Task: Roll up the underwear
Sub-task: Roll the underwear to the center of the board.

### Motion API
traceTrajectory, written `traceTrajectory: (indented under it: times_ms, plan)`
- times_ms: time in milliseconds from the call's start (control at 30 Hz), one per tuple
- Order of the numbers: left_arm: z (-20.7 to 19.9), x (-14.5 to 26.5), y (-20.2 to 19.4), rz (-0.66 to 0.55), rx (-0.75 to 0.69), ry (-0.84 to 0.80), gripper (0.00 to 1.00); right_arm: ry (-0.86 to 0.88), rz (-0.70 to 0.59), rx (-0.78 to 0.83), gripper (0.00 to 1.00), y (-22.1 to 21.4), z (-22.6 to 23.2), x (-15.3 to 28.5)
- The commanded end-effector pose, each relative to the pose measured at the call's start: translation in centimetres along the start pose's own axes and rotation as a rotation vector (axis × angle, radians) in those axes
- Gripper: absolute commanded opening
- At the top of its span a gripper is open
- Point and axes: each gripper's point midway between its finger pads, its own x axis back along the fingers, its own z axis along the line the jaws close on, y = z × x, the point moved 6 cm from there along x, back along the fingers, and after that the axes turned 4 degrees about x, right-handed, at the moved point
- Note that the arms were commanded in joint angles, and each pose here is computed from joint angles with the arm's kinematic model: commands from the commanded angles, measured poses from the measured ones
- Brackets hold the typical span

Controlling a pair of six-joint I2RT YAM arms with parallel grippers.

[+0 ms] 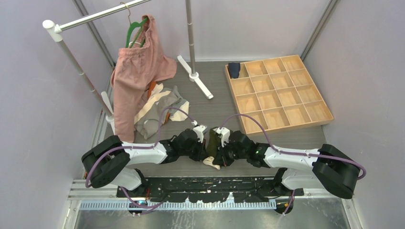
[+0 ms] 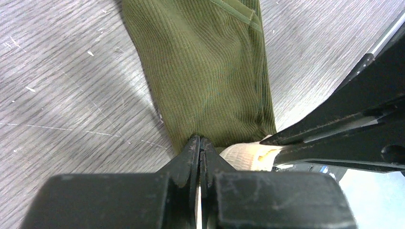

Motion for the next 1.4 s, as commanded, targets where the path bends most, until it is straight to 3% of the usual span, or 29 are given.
traceTrajectory:
  times_ms: [0,333,600,733,967,1367]
  plan:
    - [0.1,0.0,-0.1,0.014,-0.022,0.002,0.01,-0.071,0.023,-0.049,0.01,1.2,-0.7,-0.4]
    - [0.5,0.4,-0.3,0.002,-0.017,0.033,0.01,-0.155,0.105,-0.105,0.01,1.0,-2.4,-0.8]
    - [1.0,3.8,1.2,-0.147,0.015,0.127,0.01,-0.185,0.179,-0.141,0.01,0.3,-3.4,-1.5]
    - [-0.5,5.5,1.9,-0.195,-0.055,0.038,0.01,-0.186,0.214,-0.148,0.01,0.1,-3.7,-2.1]
    - [-3.0,4.6,1.9,-0.142,-0.169,-0.133,0.01,-0.17,0.233,-0.16,0.02,0.0,-3.9,-2.4]
    - [-3.9,1.8,3.4,-0.181,-0.188,-0.16,0.01,-0.165,0.242,-0.171,0.04,-0.4,-3.9,-2.4]
